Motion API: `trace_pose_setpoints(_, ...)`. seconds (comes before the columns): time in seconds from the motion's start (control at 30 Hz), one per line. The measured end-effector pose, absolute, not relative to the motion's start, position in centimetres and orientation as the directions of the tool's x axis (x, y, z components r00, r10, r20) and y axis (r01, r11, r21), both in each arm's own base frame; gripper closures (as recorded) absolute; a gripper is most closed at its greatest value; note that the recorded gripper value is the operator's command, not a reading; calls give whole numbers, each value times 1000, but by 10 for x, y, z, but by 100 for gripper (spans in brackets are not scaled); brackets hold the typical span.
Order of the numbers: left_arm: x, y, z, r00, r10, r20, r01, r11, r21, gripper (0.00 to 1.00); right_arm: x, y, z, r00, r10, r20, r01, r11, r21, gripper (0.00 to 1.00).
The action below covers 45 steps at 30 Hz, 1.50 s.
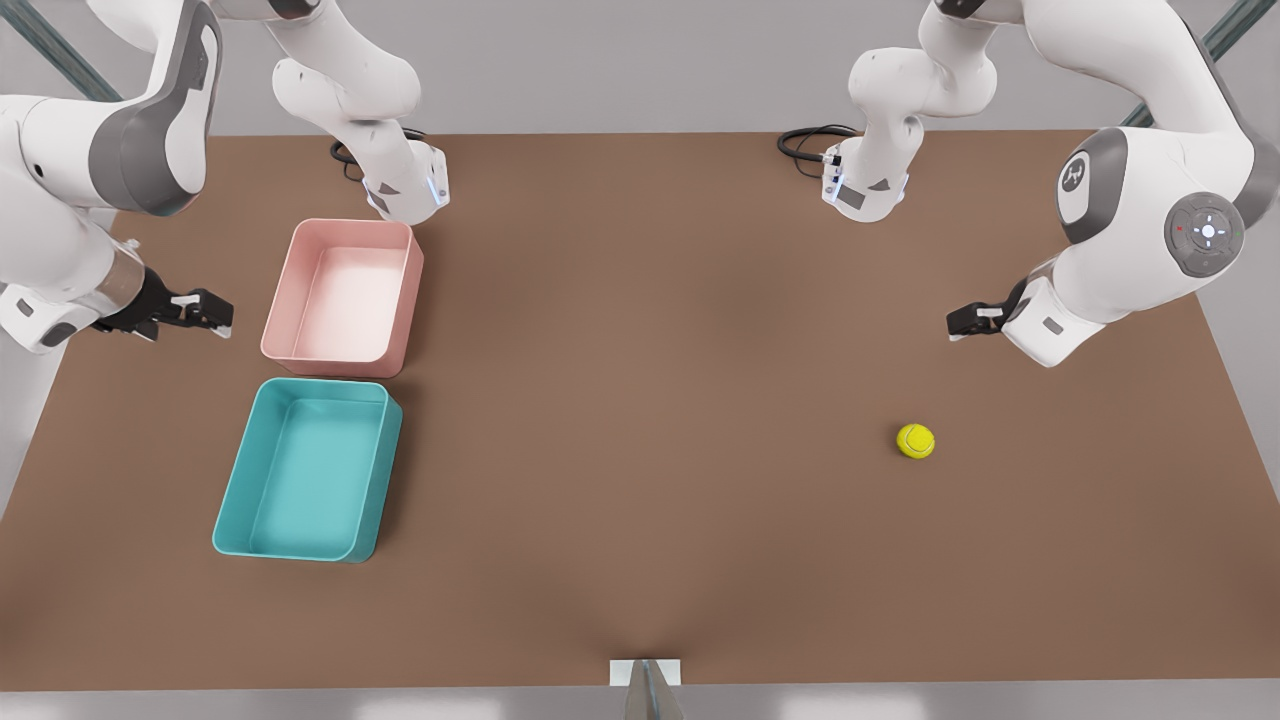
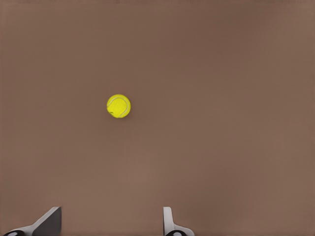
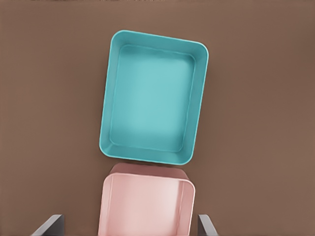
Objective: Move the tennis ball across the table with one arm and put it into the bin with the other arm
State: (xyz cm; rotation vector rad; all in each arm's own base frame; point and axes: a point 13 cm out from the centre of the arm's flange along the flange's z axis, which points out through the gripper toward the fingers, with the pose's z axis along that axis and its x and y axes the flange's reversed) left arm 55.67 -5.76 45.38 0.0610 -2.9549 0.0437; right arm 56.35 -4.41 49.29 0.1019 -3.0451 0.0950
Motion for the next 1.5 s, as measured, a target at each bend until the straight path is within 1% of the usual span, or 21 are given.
trace_pose_setpoints(0.07, 557, -57, 454, -982, -41, 185, -46, 999, -26, 0, 564, -46, 493, -994, -60, 91, -66, 996, -60, 0)
trace_pose_setpoints(0.1, 557, -56, 453, -982, -43, 186, -48, 999, -25, 53, 566, -47, 491, -994, -58, 95, -64, 996, -61, 0)
trace_pose_setpoints(0.13, 559, -55, 448, -980, -45, 194, -50, 999, -22, 79, 568, -48, 485, -993, -56, 105, -63, 996, -61, 0)
trace_pose_setpoints(0.17, 563, -53, 433, -975, -43, 217, -48, 999, -18, 79, 569, -50, 480, -992, -53, 112, -60, 996, -60, 0)
trace_pose_setpoints(0.2, 576, -51, 413, -970, -37, 240, -41, 999, -14, 79, 570, -51, 477, -992, -51, 116, -59, 996, -60, 0)
trace_pose_setpoints(0.3, 628, -23, 320, -962, 31, 271, 29, 1000, -13, 79, 572, -45, 473, -991, -59, 120, -66, 996, -52, 0)
trace_pose_setpoints(0.37, 652, -11, 264, -957, 152, 246, 147, 988, -40, 79, 571, -43, 475, -992, -61, 115, -66, 997, -46, 0)
trace_pose_setpoints(0.4, 659, -7, 242, -946, 227, 232, 220, 974, -59, 79, 570, -43, 476, -992, -59, 114, -65, 997, -44, 0)
trace_pose_setpoints(0.53, 656, 14, 184, -837, 514, 188, 498, 858, -127, 79, 569, -44, 474, -992, -56, 116, -61, 997, -40, 0)
trace_pose_setpoints(0.63, 649, 38, 154, -715, 684, 143, 665, 729, -160, 79, 569, -42, 472, -991, -58, 121, -63, 997, -36, 0)
trace_pose_setpoints(0.7, 638, 57, 135, -612, 779, 138, 761, 627, -167, 79, 569, -41, 471, -991, -60, 122, -64, 997, -34, 0)
trace_pose_setpoints(0.77, 616, 76, 105, -500, 854, 144, 835, 520, -182, 79, 569, -40, 471, -991, -60, 122, -65, 997, -32, 0)
trace_pose_setpoints(0.87, 603, 89, 90, -353, 928, 115, 911, 369, -181, 79, 569, -40, 471, -991, -60, 123, -64, 997, -30, 0)
trace_pose_setpoints(1.0, 604, 88, 85, -166, 983, 76, 969, 177, -174, 79, 568, -40, 469, -990, -59, 125, -63, 998, -28, 0)
trace_pose_setpoints(1.03, 605, 85, 85, -124, 990, 66, 976, 133, -172, 79, 568, -40, 469, -990, -58, 126, -62, 998, -27, 0)
trace_pose_setpoints(1.13, 591, 81, 70, -26, 999, 41, 979, 33, -202, 79, 568, -40, 469, -990, -59, 127, -62, 998, -26, 0)
trace_pose_setpoints(1.23, 585, 80, 61, 36, 999, 25, 976, -29, -218, 79, 568, -39, 468, -990, -59, 129, -63, 998, -26, 0)
trace_pose_setpoints(1.33, 586, 74, 54, 87, 996, 17, 973, -81, -216, 79, 568, -39, 468, -990, -61, 130, -64, 998, -25, 0)
trace_pose_setpoints(1.5, 595, 65, 48, 122, 992, 13, 975, -118, -186, 79, 568, -38, 467, -989, -60, 131, -63, 998, -18, 0)
